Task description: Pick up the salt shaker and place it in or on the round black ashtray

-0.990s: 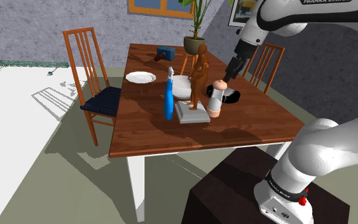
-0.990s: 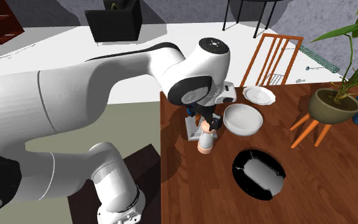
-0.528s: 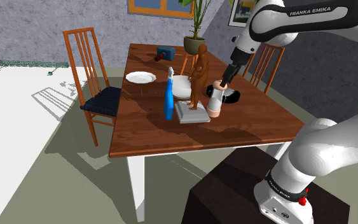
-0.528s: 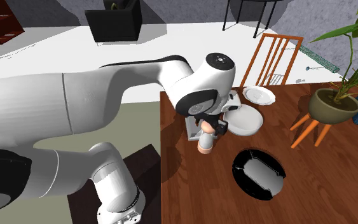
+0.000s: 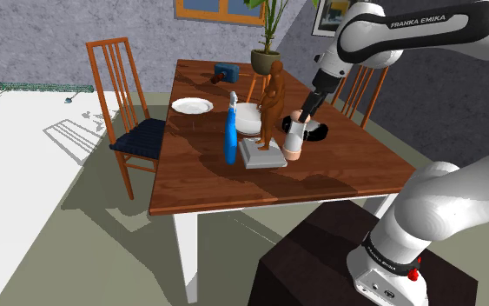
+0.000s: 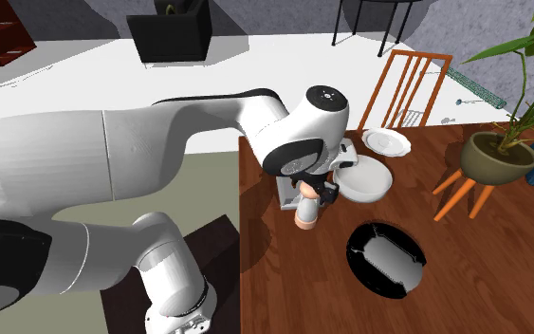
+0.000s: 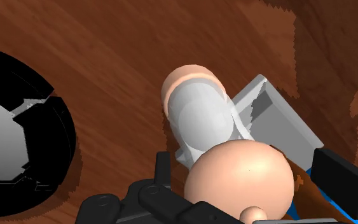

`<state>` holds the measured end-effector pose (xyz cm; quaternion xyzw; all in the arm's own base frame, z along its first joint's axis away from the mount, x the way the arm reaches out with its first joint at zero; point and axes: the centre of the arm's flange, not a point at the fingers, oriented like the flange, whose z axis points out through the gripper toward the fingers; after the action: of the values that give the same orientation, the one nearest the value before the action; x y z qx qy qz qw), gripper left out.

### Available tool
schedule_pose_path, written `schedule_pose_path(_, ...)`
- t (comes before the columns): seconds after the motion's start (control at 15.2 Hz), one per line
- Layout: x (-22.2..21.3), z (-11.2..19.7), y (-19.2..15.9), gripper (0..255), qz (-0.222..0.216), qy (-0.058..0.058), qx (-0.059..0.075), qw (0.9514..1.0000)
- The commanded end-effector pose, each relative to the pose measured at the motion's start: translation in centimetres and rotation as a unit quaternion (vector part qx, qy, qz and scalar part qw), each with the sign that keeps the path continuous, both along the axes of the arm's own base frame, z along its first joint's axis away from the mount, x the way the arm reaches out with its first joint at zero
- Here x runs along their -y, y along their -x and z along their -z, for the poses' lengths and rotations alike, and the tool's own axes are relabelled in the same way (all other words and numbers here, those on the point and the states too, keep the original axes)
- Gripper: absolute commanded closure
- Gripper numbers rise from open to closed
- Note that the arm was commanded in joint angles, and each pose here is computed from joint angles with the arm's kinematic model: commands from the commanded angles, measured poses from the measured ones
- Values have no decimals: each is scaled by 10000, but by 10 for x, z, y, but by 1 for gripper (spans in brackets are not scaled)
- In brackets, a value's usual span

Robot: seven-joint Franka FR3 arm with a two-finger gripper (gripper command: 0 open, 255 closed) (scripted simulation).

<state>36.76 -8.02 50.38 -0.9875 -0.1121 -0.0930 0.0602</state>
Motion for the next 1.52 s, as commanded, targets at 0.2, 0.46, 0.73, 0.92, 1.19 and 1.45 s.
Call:
schedule_pose_path(0.2, 0, 0, 0, 255, 0, 0, 0, 10000)
schedule_pose_path(0.46, 0, 0, 0, 255, 0, 0, 0, 10000)
schedule_pose_path(0.73, 0, -5, 0, 255, 0, 0, 0, 10000)
schedule_pose_path(0.92, 0, -21, 0, 255, 0, 0, 0, 10000)
schedule_pose_path(1.19, 0, -42, 0, 255, 0, 0, 0, 10000)
schedule_pose_path(1.45, 0, -63, 0, 255, 0, 0, 0, 10000)
